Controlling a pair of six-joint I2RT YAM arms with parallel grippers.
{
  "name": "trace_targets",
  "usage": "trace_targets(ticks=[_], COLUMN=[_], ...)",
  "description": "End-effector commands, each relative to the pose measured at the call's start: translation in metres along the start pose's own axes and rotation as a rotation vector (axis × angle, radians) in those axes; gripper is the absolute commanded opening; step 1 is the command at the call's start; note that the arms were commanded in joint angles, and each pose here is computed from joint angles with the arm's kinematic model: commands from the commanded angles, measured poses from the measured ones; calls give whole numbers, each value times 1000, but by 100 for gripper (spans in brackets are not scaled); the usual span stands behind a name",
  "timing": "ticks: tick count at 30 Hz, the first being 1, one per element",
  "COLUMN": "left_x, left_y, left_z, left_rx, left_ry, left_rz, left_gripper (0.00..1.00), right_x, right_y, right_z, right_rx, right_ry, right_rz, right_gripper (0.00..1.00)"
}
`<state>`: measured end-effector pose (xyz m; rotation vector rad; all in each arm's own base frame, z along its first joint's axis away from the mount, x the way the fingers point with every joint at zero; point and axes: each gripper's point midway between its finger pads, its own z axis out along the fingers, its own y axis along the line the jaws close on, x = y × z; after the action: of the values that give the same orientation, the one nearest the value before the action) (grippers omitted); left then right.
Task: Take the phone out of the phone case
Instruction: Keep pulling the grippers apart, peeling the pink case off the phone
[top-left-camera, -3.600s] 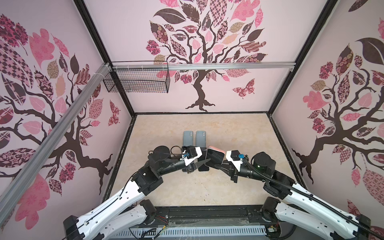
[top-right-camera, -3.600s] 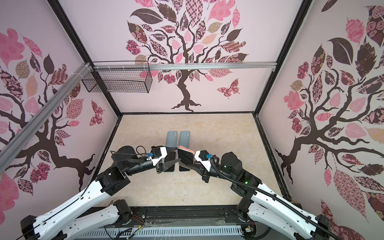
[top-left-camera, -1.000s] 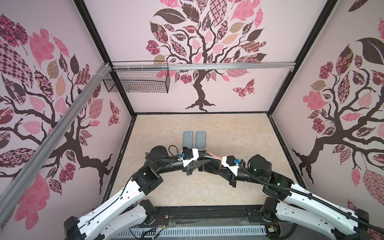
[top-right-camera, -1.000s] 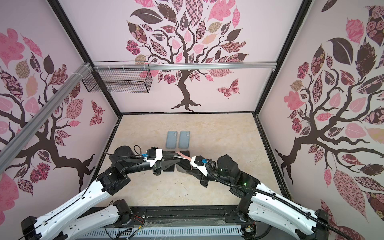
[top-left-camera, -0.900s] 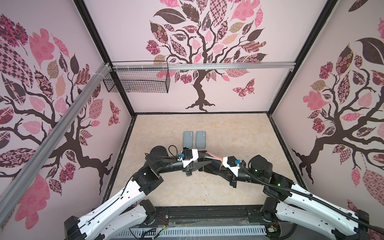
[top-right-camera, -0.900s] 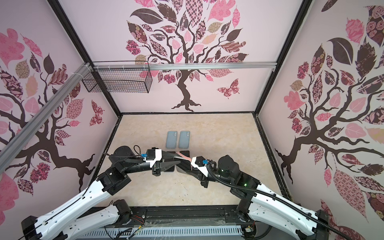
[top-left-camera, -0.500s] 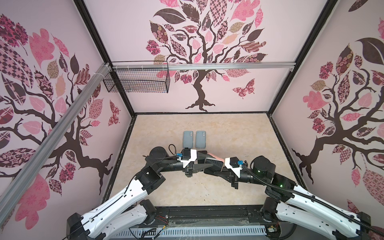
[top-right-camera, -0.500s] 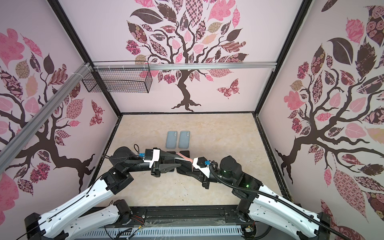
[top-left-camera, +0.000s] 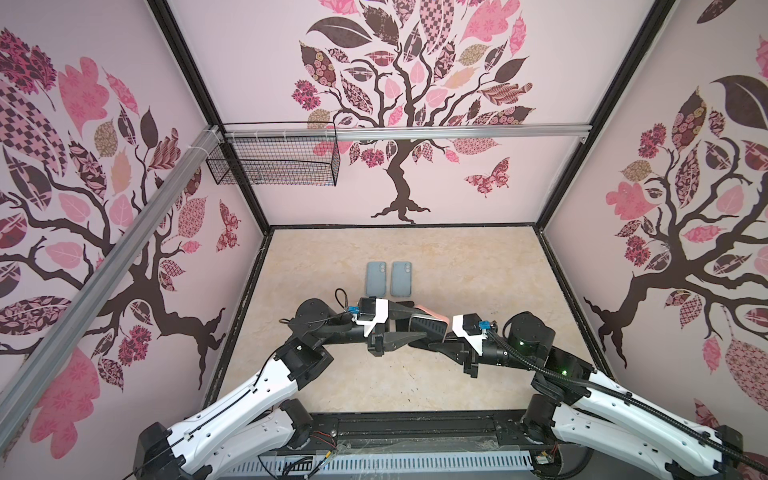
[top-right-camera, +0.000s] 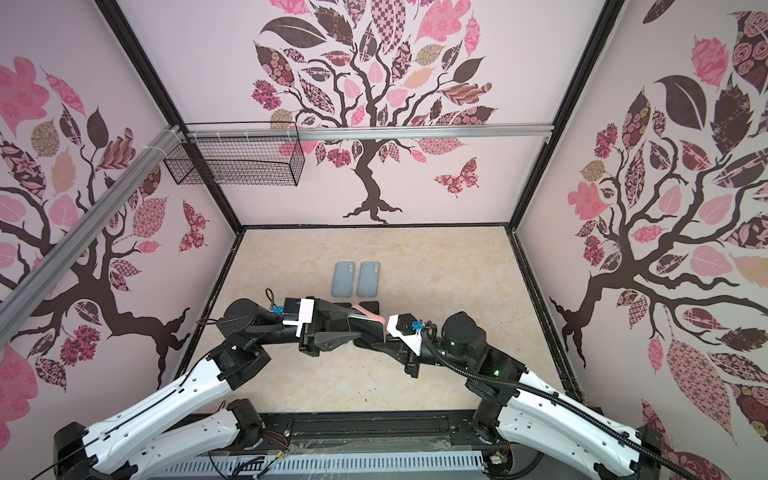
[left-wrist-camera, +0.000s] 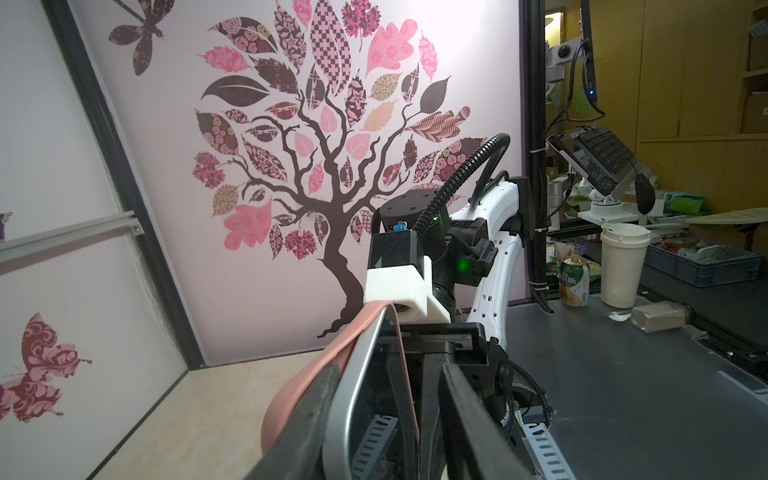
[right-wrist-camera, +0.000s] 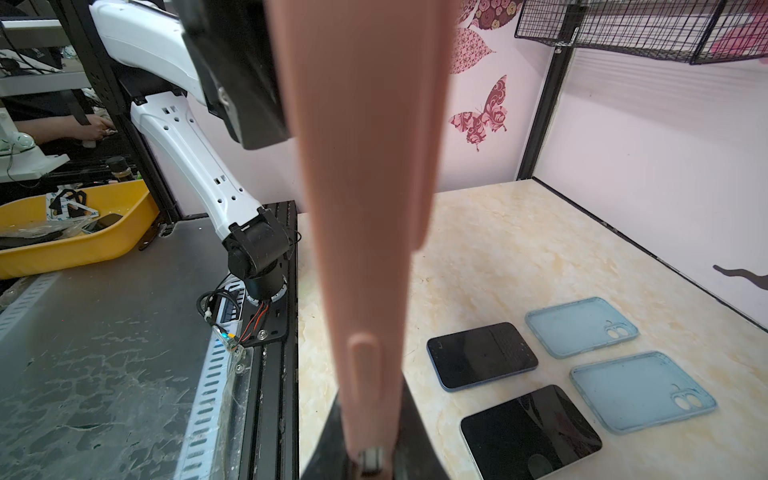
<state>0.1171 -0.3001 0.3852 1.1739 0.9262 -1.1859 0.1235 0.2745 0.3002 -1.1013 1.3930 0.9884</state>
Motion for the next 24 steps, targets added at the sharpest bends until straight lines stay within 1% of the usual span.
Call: trace_targets(ticks=[1, 8, 15, 19, 21, 24], left_x=[73, 75, 74, 74, 73, 72], left_y=[-23, -17, -19, -19, -20, -21], left_z=[-1, -2, 0, -1, -1, -2], left_rx=[106, 75, 94, 97, 101, 105], left_ry=[189, 194, 192, 195, 195, 194], left_rz=[-243, -255, -255, -252, -243, -234], left_gripper=[43, 37, 32, 26, 20, 18], right_x=[-152, -158, -156, -155, -154, -152], right_y=[15, 17, 15, 13, 12, 12], right_z=[-58, -65, -60, -59, -58, -58], right_rx=[31, 39, 35, 42, 47, 50], right_ry=[-504, -520, -505, -503, -499, -495], right_rz=[-186, -201, -196, -188, -186, -183], right_gripper=[0, 0, 0, 0, 0, 0])
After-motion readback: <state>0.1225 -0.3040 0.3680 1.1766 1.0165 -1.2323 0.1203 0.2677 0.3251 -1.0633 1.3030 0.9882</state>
